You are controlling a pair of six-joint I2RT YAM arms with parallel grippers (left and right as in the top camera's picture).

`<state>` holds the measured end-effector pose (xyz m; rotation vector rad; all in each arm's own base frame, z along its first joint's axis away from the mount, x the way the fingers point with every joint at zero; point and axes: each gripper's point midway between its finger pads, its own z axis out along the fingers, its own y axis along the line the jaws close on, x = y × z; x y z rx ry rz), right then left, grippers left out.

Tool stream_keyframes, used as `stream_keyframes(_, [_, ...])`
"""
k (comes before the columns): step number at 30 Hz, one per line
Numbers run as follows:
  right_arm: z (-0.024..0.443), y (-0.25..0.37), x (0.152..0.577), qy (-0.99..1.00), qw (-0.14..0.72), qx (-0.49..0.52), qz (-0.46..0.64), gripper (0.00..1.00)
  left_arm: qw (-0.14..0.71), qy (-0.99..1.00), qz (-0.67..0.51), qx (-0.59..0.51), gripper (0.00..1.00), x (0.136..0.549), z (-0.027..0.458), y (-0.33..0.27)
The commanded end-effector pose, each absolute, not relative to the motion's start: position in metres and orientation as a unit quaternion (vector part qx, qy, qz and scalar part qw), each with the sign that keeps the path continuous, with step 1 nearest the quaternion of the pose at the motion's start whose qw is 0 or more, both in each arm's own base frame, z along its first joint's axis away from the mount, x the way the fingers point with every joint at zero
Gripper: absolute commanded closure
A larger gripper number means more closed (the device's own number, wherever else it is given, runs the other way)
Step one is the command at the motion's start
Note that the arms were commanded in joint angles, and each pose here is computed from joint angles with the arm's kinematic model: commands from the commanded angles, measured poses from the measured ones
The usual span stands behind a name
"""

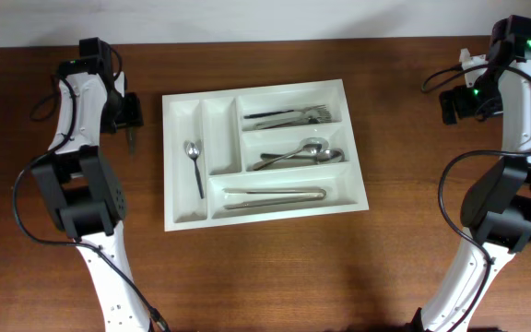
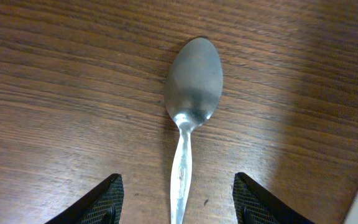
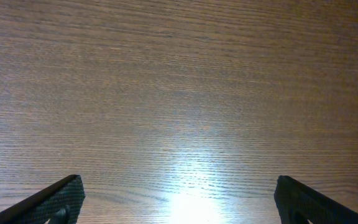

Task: Pack container
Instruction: 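Move the left gripper back over the remaining spoon, then lower the left gripper onto the spoon and close it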

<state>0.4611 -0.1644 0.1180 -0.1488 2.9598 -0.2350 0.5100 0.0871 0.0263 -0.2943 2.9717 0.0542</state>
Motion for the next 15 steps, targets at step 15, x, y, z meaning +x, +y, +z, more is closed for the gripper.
stream_keyframes(15, [0.1348,-0.1651,0.4625,0.99,0.104,-0.048,-0.082,0.01,0.07,0.991,0.011,-0.115,0.42,0.5128,0.0019,0.0887])
